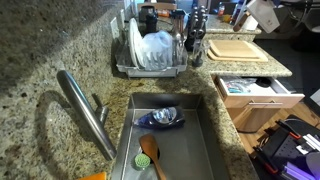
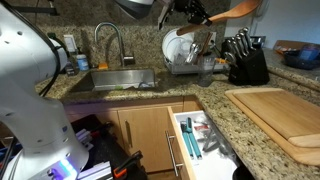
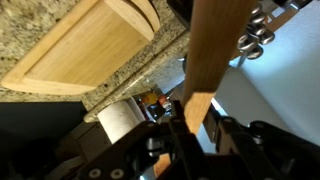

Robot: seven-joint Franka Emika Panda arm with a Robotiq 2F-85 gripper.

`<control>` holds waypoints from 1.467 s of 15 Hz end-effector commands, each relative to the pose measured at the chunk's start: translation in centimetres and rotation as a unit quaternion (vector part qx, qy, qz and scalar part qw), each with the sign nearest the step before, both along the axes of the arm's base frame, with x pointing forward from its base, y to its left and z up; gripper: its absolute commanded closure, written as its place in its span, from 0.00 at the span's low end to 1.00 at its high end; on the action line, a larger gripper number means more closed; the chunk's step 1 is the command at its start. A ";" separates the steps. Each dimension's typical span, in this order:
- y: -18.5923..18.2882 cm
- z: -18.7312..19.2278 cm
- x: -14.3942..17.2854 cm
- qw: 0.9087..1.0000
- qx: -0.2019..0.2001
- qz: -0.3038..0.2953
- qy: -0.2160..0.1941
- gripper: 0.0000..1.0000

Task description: Put the wooden spoon in the glass, open the tap, and then close the drawer

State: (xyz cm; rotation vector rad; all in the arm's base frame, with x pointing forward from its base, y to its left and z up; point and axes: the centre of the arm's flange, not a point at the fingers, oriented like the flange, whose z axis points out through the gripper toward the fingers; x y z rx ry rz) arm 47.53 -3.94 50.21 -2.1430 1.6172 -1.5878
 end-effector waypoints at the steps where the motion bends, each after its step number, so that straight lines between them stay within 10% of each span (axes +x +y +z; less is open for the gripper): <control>1: 0.0 0.3 0.8 1.000 0.012 0.007 -0.013 0.75; 3: -0.5 0.3 2.2 0.999 0.041 0.023 -0.019 0.75; 4: -1.0 0.0 2.6 0.998 0.051 0.024 -0.017 0.94; 13: -1.1 0.3 5.9 0.975 -0.158 0.055 -0.148 0.94; 15: 1.7 7.2 4.9 0.983 -0.133 0.051 -0.120 0.75; 18: 1.6 6.7 4.8 0.984 -0.130 0.051 -0.115 0.75; 19: 1.5 6.6 4.8 0.984 -0.130 0.050 -0.114 0.94; 22: 1.1 3.4 6.3 0.958 -0.232 0.033 -0.164 0.94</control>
